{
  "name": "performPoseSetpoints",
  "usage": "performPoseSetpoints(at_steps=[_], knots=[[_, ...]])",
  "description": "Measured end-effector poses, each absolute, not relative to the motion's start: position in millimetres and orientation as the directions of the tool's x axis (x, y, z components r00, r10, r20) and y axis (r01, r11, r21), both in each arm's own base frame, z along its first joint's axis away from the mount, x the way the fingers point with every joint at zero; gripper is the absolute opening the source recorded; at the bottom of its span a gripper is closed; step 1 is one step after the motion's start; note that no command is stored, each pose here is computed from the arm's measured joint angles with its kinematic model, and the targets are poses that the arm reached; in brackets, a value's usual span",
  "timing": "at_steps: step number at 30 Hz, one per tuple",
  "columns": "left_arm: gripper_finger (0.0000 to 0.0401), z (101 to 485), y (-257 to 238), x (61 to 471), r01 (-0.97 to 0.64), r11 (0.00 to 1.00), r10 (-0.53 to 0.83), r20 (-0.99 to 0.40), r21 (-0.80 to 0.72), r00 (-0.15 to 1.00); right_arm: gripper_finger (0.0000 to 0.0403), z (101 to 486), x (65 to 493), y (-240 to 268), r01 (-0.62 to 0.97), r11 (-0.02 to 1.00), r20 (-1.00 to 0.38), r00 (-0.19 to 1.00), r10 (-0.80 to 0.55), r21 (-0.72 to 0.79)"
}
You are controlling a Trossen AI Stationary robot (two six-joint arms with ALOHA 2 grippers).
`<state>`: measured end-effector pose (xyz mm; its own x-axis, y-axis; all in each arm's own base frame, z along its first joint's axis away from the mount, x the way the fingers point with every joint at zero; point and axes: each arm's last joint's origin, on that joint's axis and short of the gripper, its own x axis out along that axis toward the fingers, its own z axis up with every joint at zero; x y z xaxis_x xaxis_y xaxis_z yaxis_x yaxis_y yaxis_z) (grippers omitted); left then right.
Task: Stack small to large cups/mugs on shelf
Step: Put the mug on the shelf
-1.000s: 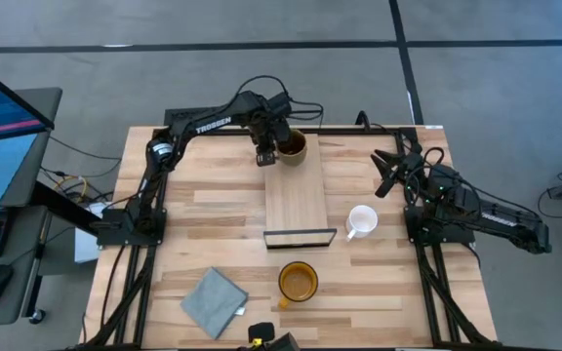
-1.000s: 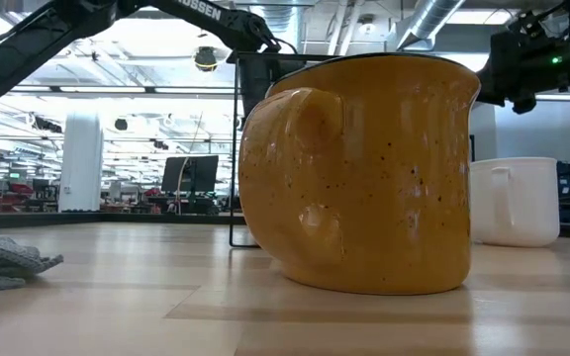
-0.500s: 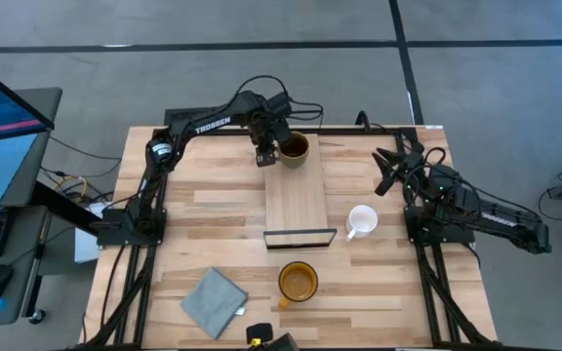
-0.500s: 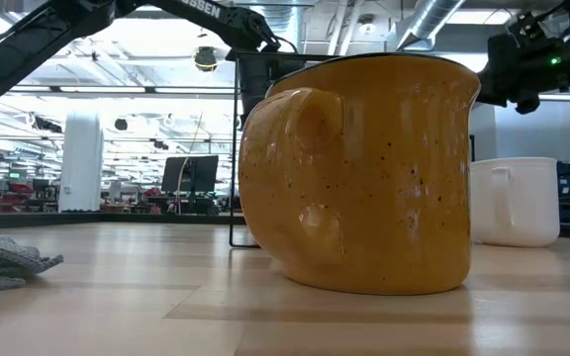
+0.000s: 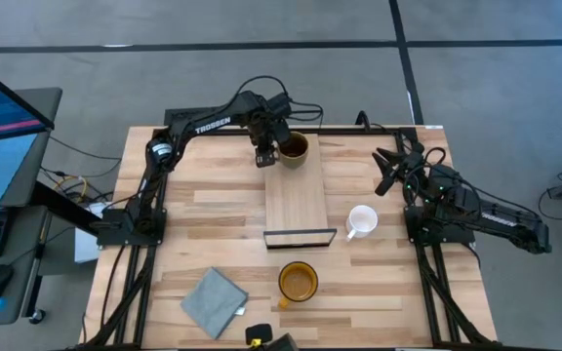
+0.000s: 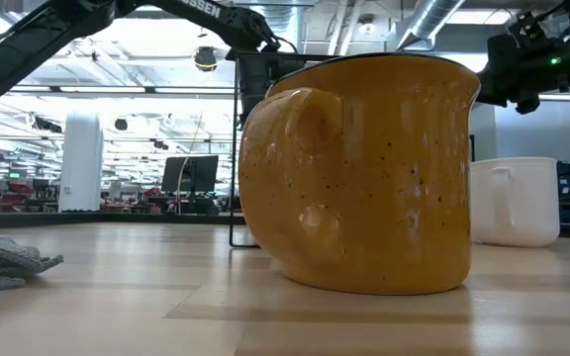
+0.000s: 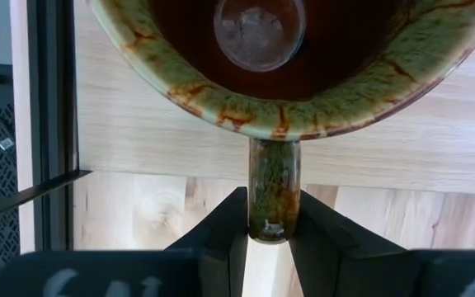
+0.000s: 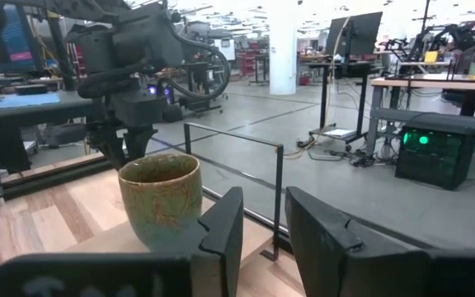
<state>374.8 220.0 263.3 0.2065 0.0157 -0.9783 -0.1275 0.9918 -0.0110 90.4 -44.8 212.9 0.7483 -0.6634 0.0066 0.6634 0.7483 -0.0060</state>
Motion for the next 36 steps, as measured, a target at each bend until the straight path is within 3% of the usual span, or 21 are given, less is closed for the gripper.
performPoseSetpoints(at_steps=[36], knots=[[0.0081, 263.1, 219.1, 374.9, -0.135, 0.991, 0.009, -0.979, -0.019, 0.205, 0.0118, 212.9, 90.4, -44.8, 0.663, 0.749, 0.007, 0.749, -0.663, -0.006]])
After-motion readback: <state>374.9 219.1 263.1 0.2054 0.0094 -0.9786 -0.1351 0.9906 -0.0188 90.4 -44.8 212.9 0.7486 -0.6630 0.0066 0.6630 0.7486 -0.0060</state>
